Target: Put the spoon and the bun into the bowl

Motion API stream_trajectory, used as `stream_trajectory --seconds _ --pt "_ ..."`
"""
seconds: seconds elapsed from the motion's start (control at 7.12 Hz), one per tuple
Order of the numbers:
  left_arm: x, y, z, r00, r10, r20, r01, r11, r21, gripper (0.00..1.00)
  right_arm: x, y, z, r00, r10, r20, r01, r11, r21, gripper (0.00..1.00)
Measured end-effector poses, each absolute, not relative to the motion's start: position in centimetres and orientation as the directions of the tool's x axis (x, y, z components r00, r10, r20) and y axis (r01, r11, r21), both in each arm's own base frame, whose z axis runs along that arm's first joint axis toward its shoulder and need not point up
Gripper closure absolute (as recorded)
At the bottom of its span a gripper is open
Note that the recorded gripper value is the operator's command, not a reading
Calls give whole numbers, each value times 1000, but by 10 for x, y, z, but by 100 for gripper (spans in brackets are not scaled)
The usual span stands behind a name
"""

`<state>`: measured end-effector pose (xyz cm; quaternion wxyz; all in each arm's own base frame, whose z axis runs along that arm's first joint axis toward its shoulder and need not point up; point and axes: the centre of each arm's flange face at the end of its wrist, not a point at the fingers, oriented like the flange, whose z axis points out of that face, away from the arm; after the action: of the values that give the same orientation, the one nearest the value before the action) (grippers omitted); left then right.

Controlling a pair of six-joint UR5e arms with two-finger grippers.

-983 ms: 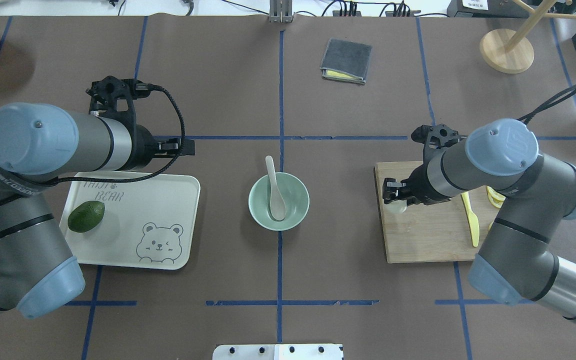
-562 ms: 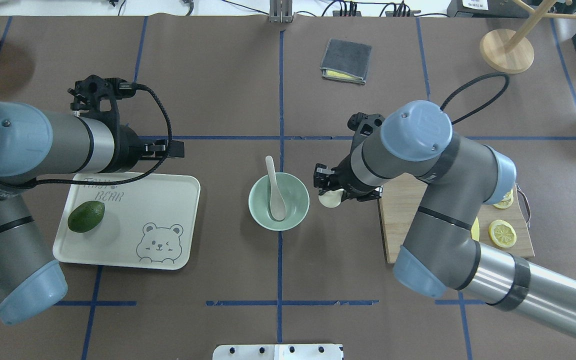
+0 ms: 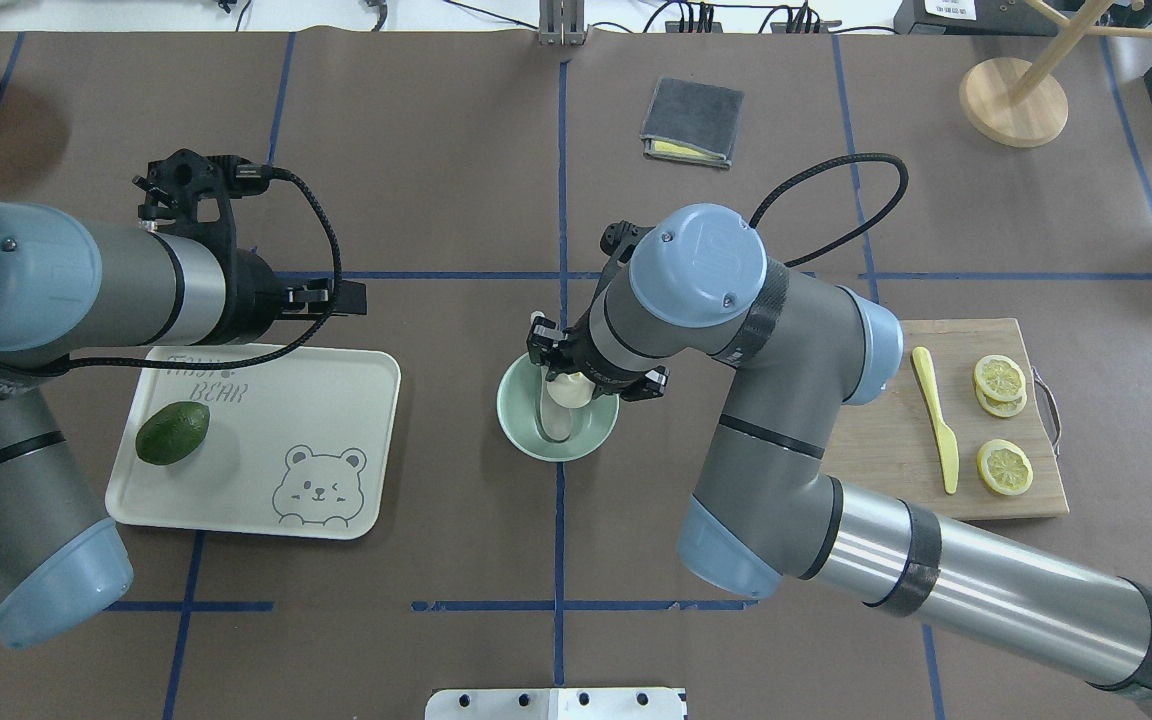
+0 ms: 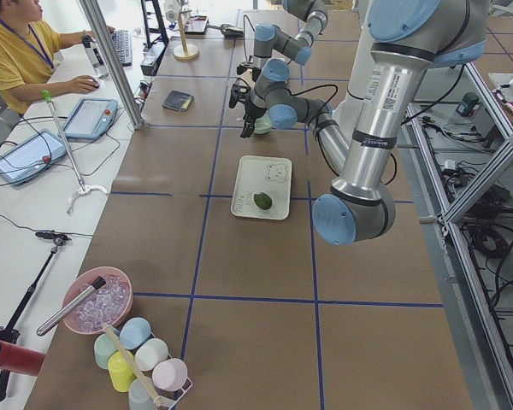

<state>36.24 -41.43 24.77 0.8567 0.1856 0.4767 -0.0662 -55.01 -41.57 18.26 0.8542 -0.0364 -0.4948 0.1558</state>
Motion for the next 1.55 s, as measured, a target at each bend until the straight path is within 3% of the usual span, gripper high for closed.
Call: stream_trajectory --seconds 0.28,0.42,0.84,0.98,1.55 --pt "363 -414 248 538 63 -841 289 923 255 13 -556 -412 179 463 298 835 -223 951 -216 5" --pt "364 -415 249 539 63 -840 289 923 254 13 -558 -411 179 465 297 834 -221 951 -215 1" --pt "363 -415 255 547 60 -835 287 924 254 12 -556 -410 178 462 298 835 -220 951 -218 0" --pt "361 -414 264 559 55 -828 283 926 252 1 -541 -410 189 460 303 835 -227 949 -219 0" --pt "308 -428 323 646 179 -742 199 899 390 1 -371 -452 314 528 275 804 -207 959 -192 0"
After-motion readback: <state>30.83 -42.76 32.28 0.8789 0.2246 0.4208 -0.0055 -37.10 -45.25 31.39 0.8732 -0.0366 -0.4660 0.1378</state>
